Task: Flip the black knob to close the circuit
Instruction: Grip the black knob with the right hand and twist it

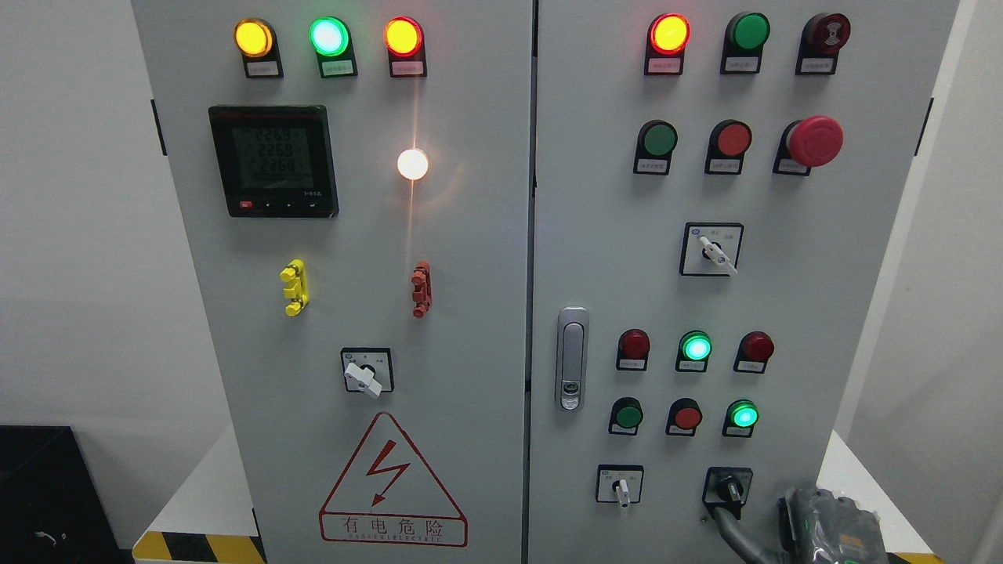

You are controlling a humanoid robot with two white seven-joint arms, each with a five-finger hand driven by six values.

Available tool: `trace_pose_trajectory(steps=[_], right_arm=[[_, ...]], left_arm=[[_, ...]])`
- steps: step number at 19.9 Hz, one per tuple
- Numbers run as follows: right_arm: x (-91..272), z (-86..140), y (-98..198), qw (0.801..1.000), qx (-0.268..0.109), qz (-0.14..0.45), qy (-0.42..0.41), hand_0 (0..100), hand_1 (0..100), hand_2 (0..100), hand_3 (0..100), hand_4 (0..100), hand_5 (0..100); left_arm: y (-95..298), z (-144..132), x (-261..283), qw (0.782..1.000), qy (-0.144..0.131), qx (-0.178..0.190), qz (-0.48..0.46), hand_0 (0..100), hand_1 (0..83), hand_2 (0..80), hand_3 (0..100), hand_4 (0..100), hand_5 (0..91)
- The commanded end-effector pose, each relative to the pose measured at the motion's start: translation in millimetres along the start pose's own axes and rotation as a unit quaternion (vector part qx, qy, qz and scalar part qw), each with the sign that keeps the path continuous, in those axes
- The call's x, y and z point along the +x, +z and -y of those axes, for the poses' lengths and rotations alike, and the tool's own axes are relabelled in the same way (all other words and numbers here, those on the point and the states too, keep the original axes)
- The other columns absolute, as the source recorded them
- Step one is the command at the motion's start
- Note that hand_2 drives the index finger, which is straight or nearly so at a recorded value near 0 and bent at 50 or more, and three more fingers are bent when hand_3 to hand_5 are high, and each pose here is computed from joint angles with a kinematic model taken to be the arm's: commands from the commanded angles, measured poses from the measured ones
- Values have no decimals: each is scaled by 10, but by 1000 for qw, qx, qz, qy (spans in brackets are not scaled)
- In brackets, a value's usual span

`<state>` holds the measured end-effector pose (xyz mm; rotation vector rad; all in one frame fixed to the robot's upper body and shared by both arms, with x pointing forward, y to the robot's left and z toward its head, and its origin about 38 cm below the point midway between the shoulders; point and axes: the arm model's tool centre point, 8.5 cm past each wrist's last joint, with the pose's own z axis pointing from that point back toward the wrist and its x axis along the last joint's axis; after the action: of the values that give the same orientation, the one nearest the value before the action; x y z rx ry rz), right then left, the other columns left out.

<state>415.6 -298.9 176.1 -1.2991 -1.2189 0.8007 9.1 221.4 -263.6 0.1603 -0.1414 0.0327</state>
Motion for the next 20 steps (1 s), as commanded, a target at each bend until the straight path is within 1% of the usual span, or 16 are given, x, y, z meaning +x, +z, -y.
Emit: trace_pose_trajectory(steps=[1,8,20], right_arm=[[-55,-15,-15,1000,2,-7,0,0,15,994,1000,1000,1000],[-84,64,-66,1000,-7,-11,0,0,25,995,1000,1000,1000],[-101,81,-76,1000,-9,-13,-1,0,34,995,1000,1000,1000]], left_arm=[[0,1,1,1000,0,0,0,120,556,0,0,0,0],[0,-1,1,1000,0,0,0,120,556,0,0,0,0],[0,-1,0,1000,0,0,0,120,556,0,0,0,0]])
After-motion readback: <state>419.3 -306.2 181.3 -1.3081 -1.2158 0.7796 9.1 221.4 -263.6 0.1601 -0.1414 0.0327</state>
